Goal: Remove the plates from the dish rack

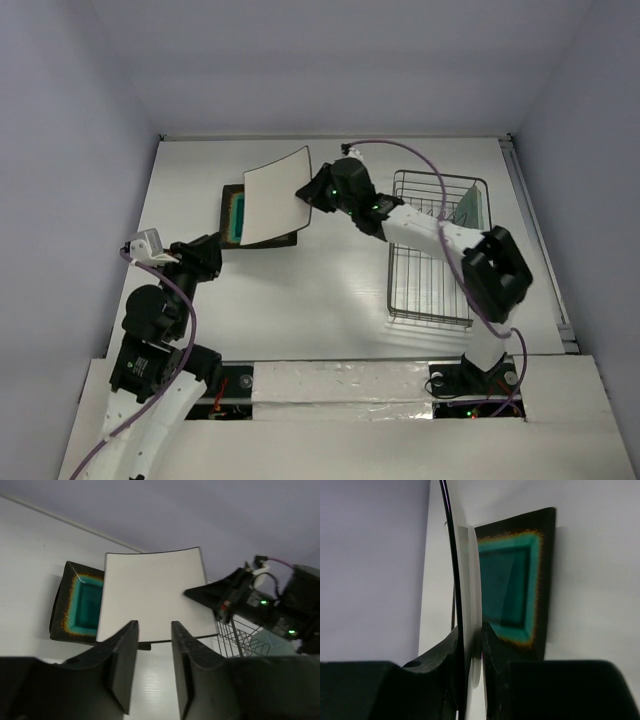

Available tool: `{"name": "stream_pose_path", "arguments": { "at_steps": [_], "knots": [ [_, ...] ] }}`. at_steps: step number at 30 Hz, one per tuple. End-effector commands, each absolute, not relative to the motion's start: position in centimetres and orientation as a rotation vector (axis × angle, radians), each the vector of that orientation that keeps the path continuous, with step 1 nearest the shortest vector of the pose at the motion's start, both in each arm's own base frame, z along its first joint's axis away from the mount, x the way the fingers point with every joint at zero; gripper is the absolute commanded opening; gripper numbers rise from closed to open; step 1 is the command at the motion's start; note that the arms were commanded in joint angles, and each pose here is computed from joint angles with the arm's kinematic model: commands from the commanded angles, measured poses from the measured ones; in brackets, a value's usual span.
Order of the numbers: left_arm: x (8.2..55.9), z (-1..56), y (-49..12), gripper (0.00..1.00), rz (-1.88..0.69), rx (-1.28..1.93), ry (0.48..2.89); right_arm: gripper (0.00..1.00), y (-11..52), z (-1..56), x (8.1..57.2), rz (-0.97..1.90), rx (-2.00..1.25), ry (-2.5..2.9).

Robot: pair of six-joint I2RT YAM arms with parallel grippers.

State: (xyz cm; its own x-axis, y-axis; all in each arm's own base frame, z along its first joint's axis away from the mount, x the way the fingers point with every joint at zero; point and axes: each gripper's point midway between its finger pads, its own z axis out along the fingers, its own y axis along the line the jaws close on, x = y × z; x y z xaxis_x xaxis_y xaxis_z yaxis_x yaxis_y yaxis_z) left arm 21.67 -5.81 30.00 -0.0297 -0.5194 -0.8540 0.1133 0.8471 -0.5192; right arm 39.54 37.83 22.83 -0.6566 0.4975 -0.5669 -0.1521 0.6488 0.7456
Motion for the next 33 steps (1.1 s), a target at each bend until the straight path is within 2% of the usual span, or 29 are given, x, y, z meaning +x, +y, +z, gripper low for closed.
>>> {"name": "stream_pose_path", "arguments": {
  "at_steps": [1,2,6,13,16,19,20,22,25,29,33],
  "knots": [
    [20.9,31.5,-5.7,0.28,-0.553,-0.324,1.447,0.00,41.5,39.6,41.2,1.493,0.365,1.482],
    [20.8,31.8,-5.6,0.26,-0.560,-0.326,1.435,0.00,43.1,37.5,41.7,1.524,0.401,1.514],
    [21.1,31.3,-5.8,0.24,-0.560,-0.331,1.448,0.00,46.0,35.3,42.5,1.630,0.443,1.503],
    [21.6,30.9,-6.0,0.25,-0.553,-0.332,1.470,0.00,48.1,31.7,43.6,1.627,0.470,1.560],
    [21.3,31.3,-5.9,0.26,-0.558,-0.331,1.454,0.05,48.5,30.4,43.8,1.614,0.469,1.597],
    [21.2,31.3,-5.8,0.26,-0.557,-0.330,1.451,0.21,49.0,28.3,43.7,1.584,0.468,1.680],
    [21.2,31.3,-5.8,0.26,-0.558,-0.330,1.449,0.31,49.1,28.2,43.8,1.562,0.443,1.699],
    [21.1,31.5,-5.8,0.27,-0.561,-0.331,1.443,0.43,49.4,25.9,43.7,1.479,0.428,1.819],
    [21.0,31.6,-5.7,0.27,-0.563,-0.331,1.439,0.50,49.7,23.5,43.8,1.356,0.369,1.958],
    [20.9,31.7,-5.7,0.27,-0.565,-0.331,1.432,0.70,49.6,20.4,43.1,1.181,0.244,2.143],
    [20.8,31.8,-5.7,0.28,-0.568,-0.332,1.428,0.83,48.4,17.2,42.6,1.020,0.189,2.279]
  ]
}}
